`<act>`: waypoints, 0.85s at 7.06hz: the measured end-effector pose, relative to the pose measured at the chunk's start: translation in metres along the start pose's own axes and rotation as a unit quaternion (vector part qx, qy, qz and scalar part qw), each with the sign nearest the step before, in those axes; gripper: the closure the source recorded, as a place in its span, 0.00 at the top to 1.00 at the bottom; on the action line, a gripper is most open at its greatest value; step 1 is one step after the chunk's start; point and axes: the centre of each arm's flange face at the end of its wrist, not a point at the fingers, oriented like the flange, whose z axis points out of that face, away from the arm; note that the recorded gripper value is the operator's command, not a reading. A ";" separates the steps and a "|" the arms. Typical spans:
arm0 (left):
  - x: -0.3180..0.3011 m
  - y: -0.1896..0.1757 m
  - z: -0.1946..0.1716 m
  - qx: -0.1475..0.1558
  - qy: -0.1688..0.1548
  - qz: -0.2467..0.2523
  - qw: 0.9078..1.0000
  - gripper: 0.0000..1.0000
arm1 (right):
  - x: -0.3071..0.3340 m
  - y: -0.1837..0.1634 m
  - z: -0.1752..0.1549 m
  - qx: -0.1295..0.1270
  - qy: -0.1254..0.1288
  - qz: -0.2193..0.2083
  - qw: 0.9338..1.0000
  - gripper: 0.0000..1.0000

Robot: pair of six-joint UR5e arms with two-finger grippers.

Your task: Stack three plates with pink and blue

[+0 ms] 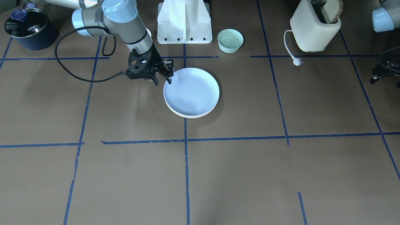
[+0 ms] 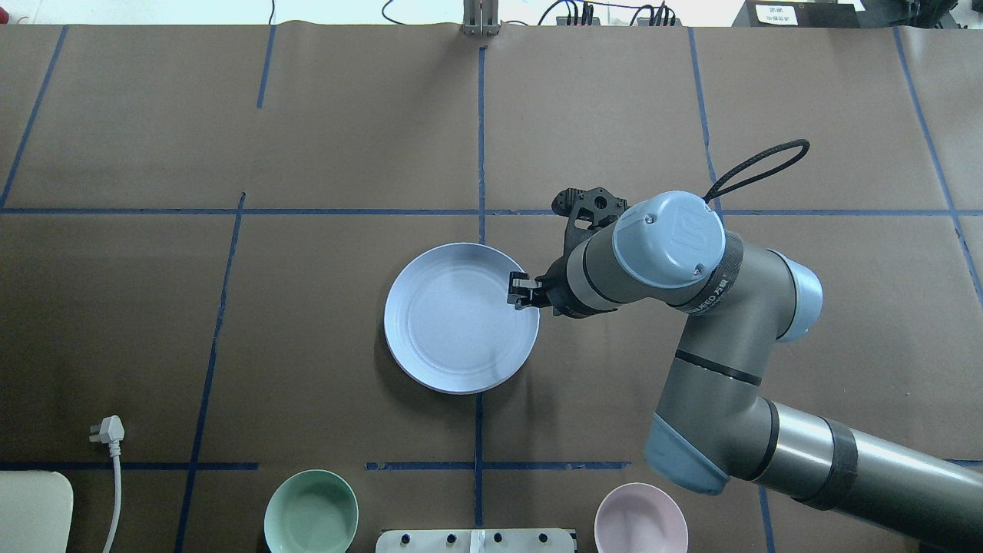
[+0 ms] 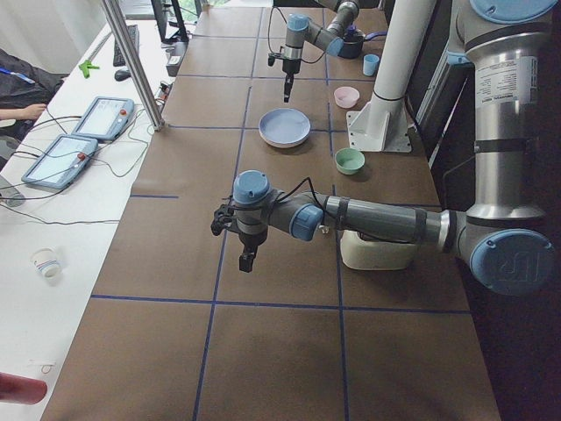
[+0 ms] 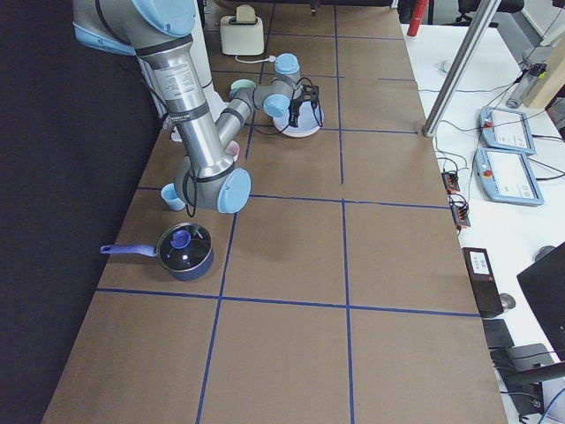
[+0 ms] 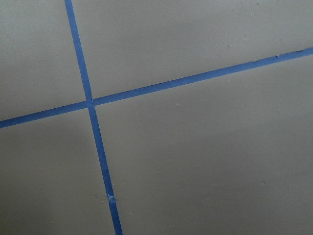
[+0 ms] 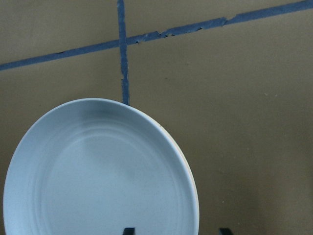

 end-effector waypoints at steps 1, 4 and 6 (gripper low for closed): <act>-0.005 0.002 -0.001 -0.001 -0.002 -0.007 1.000 1.00 | 0.012 -0.022 -0.012 0.007 0.010 0.002 1.000 1.00; -0.047 0.022 -0.020 -0.011 0.011 -0.054 0.998 1.00 | 0.117 -0.128 -0.091 -0.015 0.081 -0.096 0.992 1.00; -0.079 0.033 -0.030 -0.025 0.007 -0.047 0.999 1.00 | 0.226 -0.181 -0.145 -0.038 0.124 -0.157 0.979 1.00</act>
